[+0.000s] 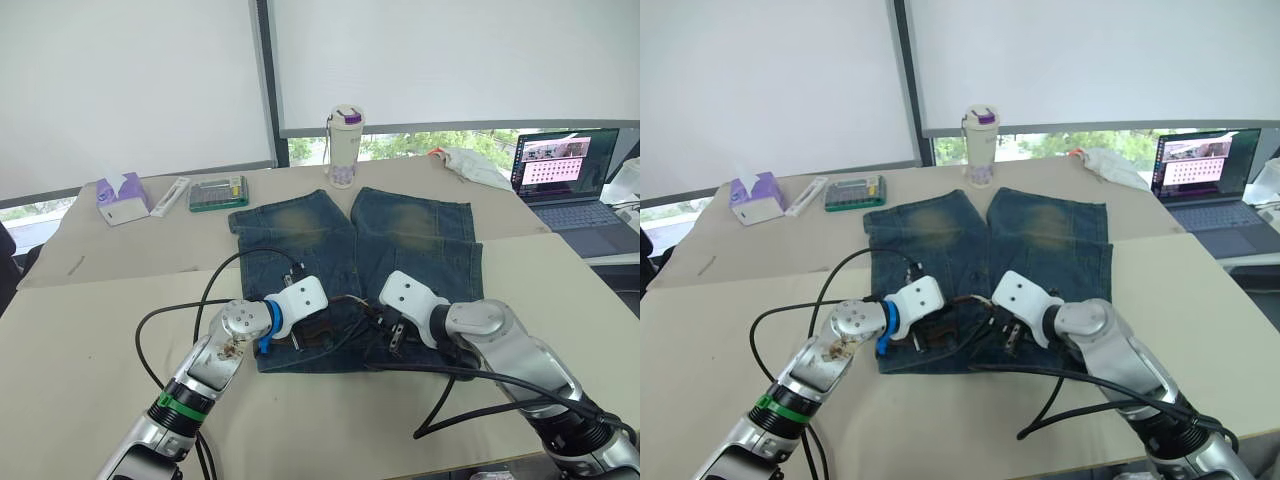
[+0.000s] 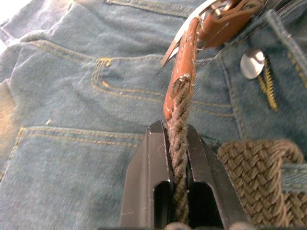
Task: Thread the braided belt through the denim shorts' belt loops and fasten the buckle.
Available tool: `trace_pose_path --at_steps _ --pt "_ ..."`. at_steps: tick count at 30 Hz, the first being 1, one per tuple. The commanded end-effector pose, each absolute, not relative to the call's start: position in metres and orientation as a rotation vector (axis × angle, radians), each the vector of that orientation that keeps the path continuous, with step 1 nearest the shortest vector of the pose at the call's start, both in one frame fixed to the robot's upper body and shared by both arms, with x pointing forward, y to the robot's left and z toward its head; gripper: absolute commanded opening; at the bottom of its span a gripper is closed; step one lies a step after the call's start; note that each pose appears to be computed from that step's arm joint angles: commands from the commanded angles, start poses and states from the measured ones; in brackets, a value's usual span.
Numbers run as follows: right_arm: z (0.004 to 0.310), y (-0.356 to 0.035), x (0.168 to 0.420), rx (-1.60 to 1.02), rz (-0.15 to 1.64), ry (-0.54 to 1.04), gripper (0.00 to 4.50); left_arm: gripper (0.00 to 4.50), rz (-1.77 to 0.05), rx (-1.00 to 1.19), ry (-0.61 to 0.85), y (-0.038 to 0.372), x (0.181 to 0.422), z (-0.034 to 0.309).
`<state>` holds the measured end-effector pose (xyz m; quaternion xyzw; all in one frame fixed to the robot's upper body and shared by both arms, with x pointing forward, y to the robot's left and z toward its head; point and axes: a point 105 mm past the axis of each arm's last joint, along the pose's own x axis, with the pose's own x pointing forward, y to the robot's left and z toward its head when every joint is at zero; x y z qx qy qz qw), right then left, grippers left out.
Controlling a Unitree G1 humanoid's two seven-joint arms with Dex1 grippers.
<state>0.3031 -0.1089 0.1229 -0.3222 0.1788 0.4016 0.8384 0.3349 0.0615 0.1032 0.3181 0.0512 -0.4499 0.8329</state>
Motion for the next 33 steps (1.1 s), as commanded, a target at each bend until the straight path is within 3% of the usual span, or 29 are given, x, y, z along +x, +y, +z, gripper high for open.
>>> trace_pose_path --at_steps 1,23,33 --pt "0.135 -0.1 0.303 -0.687 0.873 0.322 0.04 0.0 -0.939 0.683 0.087 0.061 0.337 0.106" --pt "0.13 -0.085 0.301 -0.74 0.925 0.29 0.04 0.0 -1.157 0.637 -0.107 0.011 0.327 0.113" --pt "0.122 -0.1 0.297 -0.84 0.923 0.297 0.04 0.0 -1.157 0.751 -0.187 0.03 0.334 0.119"
